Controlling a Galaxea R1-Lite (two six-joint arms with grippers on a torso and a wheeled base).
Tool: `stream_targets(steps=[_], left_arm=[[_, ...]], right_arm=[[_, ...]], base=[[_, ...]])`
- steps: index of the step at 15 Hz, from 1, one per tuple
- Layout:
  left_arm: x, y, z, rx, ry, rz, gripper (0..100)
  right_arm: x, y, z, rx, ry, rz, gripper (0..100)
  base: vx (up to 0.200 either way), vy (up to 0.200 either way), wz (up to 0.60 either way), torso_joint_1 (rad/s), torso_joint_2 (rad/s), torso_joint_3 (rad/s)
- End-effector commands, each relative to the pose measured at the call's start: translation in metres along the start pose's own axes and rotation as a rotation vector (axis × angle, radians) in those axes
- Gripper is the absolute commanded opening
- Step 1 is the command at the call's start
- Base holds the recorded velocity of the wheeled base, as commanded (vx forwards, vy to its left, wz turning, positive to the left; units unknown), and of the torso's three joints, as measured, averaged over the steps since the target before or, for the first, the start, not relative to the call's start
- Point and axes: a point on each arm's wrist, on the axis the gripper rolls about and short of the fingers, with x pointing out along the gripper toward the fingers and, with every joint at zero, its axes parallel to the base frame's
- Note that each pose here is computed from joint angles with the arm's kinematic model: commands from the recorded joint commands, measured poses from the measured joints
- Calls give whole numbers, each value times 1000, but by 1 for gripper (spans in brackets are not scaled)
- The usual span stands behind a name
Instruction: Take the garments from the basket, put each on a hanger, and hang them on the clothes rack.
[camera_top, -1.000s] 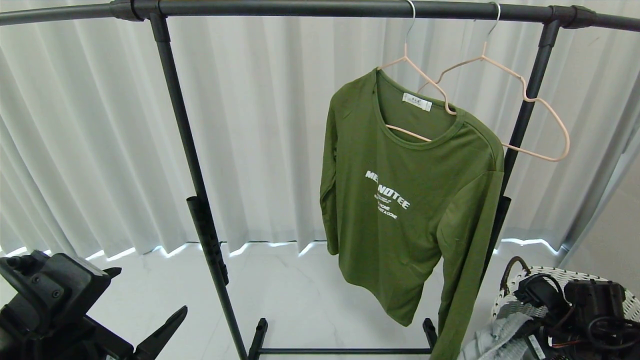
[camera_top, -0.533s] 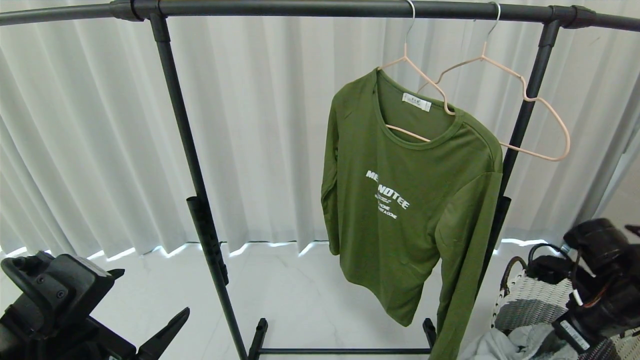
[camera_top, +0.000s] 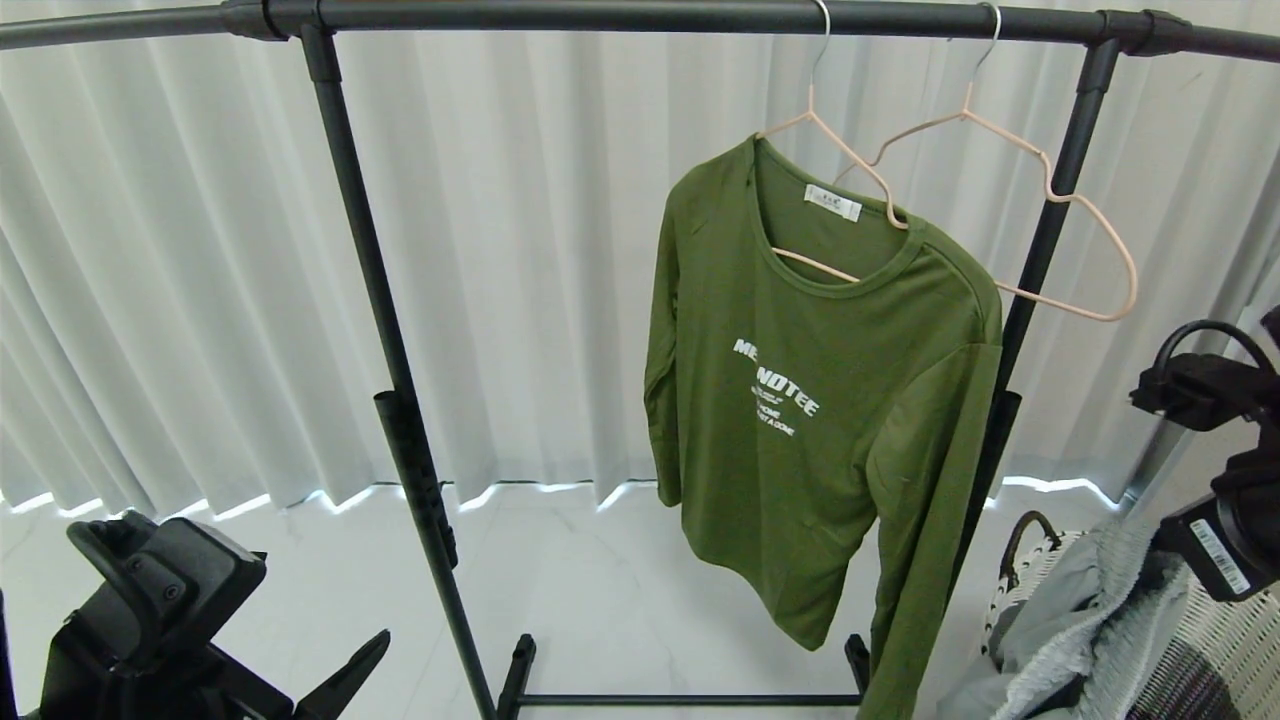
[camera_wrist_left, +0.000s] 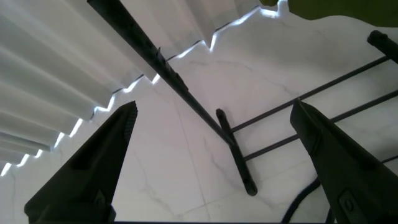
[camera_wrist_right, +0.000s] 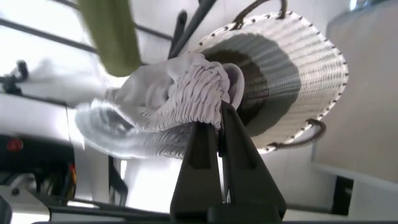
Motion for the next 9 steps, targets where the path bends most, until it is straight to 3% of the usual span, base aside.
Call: stream_targets(steps=[1,6,7,9], left_arm=[[1,0,0,0,3,-1,100],[-2,0,1,-4,-12,3,100],[-4,0,2,-3,-32,-14,100],[-9,-7,16,-32,-149,-170,100]], right_arm=[[-20,0,1,-5,-84,5,0],[-42,9,11,-43,-196,48,0],[-46,12,14,-57,-222,64,0],[-50,20,21,-75,-297,97,0]], base=[[-200,0,0,17,-2,-2],[-200,0,0,-1,3,2],[-200,0,0,2,2,-2],[0,0,0,0,0,0]])
